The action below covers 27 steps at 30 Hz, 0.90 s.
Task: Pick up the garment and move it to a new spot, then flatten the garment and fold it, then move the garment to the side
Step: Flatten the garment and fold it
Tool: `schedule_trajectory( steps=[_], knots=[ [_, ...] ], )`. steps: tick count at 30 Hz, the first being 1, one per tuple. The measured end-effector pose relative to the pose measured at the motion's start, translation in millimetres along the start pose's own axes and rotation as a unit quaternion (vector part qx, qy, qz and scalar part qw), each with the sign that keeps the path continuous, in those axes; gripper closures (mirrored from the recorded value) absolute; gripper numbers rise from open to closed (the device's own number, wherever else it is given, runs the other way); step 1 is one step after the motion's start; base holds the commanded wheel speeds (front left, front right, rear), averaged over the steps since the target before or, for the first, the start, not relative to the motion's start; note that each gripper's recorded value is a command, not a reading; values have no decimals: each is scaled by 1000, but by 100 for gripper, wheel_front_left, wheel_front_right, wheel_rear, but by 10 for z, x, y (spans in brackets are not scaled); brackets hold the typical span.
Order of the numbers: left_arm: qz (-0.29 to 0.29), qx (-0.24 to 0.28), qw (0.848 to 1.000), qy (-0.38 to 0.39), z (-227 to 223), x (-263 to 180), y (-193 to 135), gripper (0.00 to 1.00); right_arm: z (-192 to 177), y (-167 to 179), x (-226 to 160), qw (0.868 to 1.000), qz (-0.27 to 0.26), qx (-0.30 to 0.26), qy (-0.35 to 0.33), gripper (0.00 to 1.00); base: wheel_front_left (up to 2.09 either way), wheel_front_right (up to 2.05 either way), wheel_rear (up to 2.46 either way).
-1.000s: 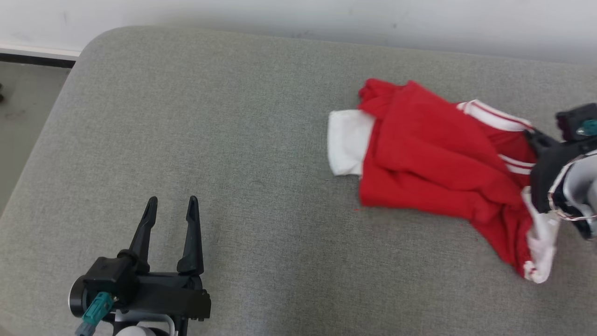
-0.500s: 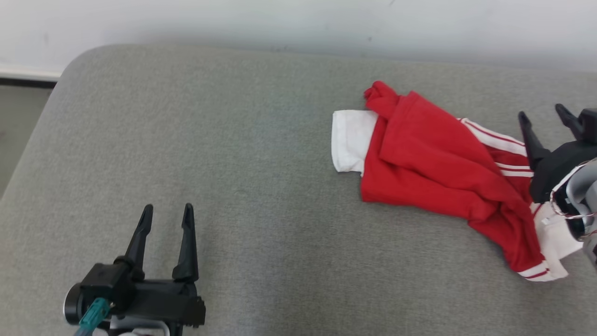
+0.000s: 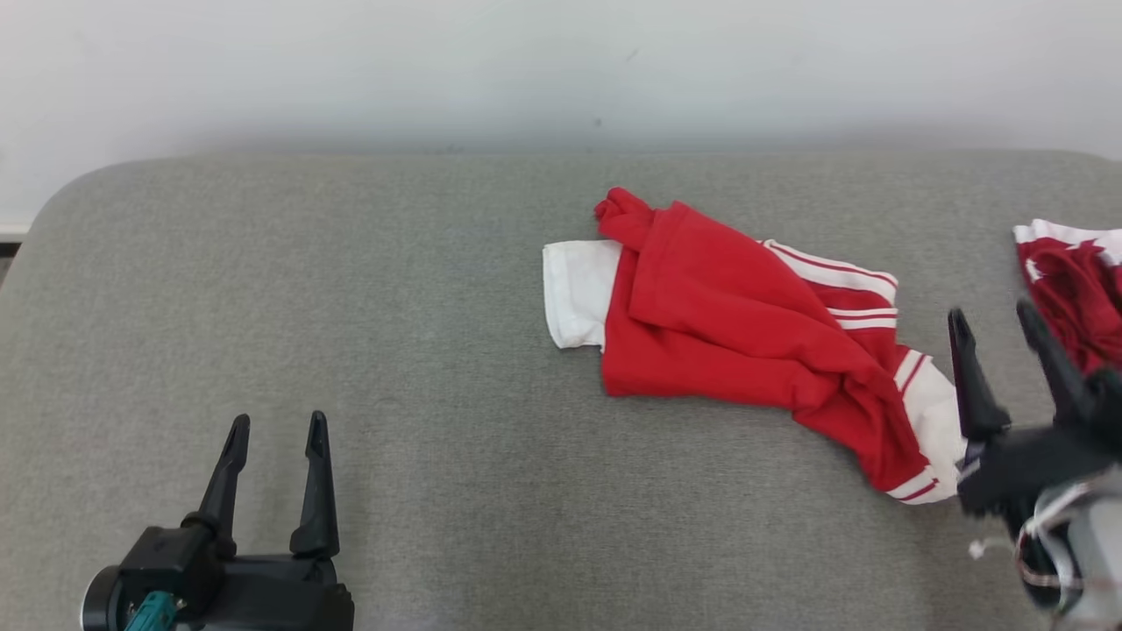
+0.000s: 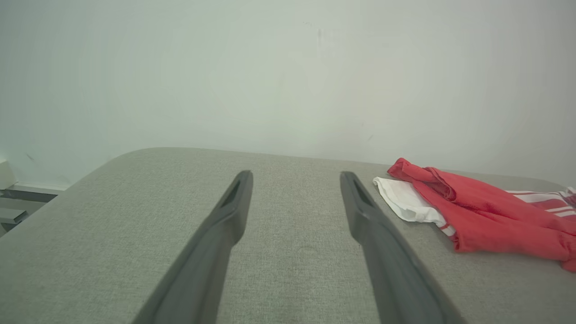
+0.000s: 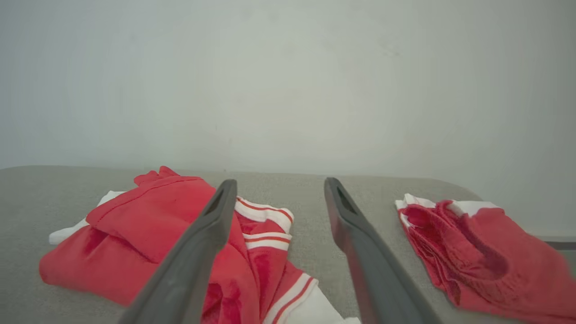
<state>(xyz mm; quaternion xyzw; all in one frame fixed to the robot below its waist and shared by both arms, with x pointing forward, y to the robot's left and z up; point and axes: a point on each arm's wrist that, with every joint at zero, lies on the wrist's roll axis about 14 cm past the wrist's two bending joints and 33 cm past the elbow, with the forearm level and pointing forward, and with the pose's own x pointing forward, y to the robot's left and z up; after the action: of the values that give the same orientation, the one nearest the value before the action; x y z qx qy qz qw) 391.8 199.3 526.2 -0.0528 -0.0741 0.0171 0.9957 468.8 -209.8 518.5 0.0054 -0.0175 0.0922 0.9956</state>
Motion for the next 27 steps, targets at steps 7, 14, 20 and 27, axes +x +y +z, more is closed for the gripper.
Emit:
schedule_trajectory(
  steps=[7,14,20,27],
  knots=[
    [-15,-4,1000,-3,12,18,-103,0,71,22,-485,997,-46,40,-42,0,0,0,0],
    [-18,-5,1000,2,-22,29,-122,0,218,295,-660,995,-32,51,-75,0,0,0,0],
    [-15,-5,1000,5,-46,21,-102,0,212,414,-674,996,-21,53,-76,0,0,0,0],
    [-21,-2,1000,14,-108,32,-131,0,178,491,-660,996,-11,58,-71,0,0,0,0]
  ],
)
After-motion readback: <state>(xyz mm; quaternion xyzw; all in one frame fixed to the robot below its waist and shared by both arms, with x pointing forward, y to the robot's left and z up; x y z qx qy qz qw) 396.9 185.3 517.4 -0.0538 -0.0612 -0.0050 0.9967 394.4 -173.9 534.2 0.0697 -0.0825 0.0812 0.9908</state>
